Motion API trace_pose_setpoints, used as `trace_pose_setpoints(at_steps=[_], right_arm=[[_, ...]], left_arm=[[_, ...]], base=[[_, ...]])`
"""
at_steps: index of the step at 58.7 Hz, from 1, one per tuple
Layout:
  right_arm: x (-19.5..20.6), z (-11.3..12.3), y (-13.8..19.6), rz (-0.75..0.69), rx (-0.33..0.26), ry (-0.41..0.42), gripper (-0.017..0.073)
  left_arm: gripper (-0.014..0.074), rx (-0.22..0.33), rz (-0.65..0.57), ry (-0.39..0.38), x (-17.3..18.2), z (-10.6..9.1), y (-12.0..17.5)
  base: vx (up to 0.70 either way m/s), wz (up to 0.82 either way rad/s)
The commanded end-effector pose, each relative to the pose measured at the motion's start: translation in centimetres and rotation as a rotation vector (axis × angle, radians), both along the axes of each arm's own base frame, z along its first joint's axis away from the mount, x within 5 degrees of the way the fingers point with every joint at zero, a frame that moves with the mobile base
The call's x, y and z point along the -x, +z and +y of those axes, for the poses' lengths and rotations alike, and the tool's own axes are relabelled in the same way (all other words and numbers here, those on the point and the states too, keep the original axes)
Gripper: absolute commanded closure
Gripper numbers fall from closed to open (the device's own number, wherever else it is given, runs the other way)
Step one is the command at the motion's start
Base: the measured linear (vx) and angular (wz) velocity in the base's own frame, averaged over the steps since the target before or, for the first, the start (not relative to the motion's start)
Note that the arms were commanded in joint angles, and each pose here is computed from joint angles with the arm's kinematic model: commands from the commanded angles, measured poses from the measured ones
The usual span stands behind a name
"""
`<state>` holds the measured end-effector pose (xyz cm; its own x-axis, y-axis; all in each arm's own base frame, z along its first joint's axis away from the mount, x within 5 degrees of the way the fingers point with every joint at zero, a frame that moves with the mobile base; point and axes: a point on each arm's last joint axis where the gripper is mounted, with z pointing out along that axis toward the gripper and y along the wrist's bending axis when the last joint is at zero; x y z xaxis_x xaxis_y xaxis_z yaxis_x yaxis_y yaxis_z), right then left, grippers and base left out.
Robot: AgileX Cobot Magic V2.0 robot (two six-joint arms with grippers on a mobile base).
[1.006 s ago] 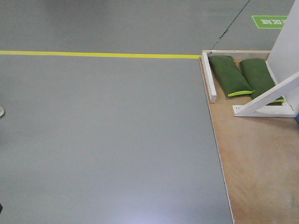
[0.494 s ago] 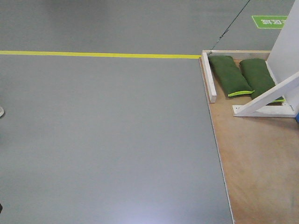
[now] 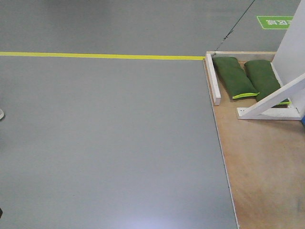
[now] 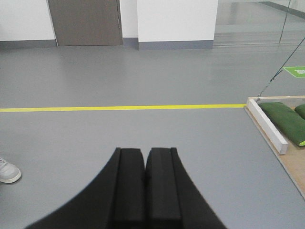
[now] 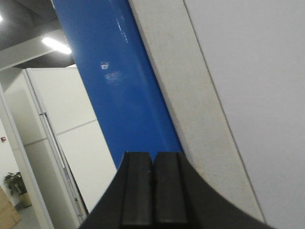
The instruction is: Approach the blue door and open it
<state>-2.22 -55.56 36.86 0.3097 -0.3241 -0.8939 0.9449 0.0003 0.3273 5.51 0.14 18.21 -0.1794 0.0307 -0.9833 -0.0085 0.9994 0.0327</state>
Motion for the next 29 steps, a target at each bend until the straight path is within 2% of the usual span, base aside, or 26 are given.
trace_pose_setpoints(at_steps=[1, 18, 29], right_arm=[[0.1, 3.0, 6.5, -0.036, 0.179, -0.008, 0.0547], [0.1, 4.9, 9.4, -0.109, 0.199, 0.022, 0.0547], [-0.5, 6.2, 11.1, -0.109, 0.126, 0.075, 0.0547]], left_arm=[[0.0521, 0.007, -0.115, -0.011, 0.1, -0.1, 1.7], [0.0521, 0.007, -0.115, -0.011, 0.1, -0.1, 1.7], [0.0521, 0.007, -0.115, -0.011, 0.1, -0.1, 1.7]], base=[[0.0, 0.0], [0.0, 0.0], [0.0, 0.0]])
